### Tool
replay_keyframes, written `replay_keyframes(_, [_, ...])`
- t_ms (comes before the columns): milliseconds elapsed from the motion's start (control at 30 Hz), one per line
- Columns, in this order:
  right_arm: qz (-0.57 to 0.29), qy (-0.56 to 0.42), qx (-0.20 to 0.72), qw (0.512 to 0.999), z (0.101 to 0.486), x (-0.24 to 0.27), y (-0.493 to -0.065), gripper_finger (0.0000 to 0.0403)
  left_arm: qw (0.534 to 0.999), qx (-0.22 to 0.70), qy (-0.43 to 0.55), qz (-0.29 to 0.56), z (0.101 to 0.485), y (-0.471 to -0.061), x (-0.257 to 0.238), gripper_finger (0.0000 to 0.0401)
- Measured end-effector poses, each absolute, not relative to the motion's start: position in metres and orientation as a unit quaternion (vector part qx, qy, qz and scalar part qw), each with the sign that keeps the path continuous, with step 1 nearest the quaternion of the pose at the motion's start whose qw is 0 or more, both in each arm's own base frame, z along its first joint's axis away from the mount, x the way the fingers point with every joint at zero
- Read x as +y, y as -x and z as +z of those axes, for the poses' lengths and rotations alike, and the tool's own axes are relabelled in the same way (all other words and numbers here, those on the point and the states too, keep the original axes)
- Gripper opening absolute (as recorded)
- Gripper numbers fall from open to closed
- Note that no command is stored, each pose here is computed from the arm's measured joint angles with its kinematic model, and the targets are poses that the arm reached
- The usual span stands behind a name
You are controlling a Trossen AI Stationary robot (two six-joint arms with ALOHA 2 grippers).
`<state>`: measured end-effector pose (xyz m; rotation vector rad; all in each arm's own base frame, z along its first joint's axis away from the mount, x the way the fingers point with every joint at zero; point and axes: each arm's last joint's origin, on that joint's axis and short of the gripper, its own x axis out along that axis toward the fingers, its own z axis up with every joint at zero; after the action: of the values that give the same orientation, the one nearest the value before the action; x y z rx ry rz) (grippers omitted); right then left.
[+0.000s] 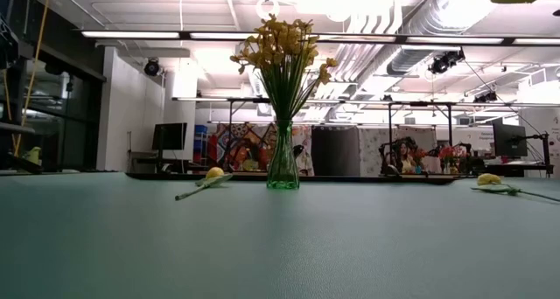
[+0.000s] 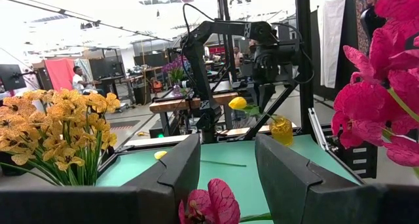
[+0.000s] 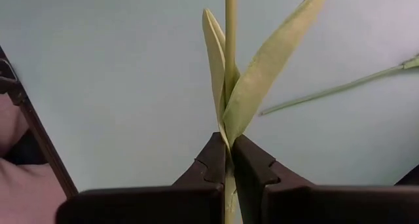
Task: Sort flowers into vase by color
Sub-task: Put the bottom light yellow flower into the yellow flower
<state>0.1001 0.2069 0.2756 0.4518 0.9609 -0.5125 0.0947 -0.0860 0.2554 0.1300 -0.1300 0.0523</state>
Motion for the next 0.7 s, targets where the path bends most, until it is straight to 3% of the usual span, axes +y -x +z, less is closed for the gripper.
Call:
replay_keyframes(200, [-0.247,-0.224,0.450,0.829,0.2756,0.2071,-0.1002,0.0023,0.995,-0.065,-0.065,0.026,0.2554,-0.0947,-0.0860,0.0136])
replay_keyframes(467, [-0.257,-0.240,0.449,0.822,0.2754,0.2069,-0.0998,0.0119,0.995,-0.065,-0.065,0.026,0.2554,-0.0947,-0.0860,0.0136])
replay_keyframes(700, [-0.276,-0.273,0.496,0.777,0.2737,0.2087,-0.0968,0.0176,0.995,-0.065,-0.064,0.026,0.2553,-0.0947,-0.0860,0.0136])
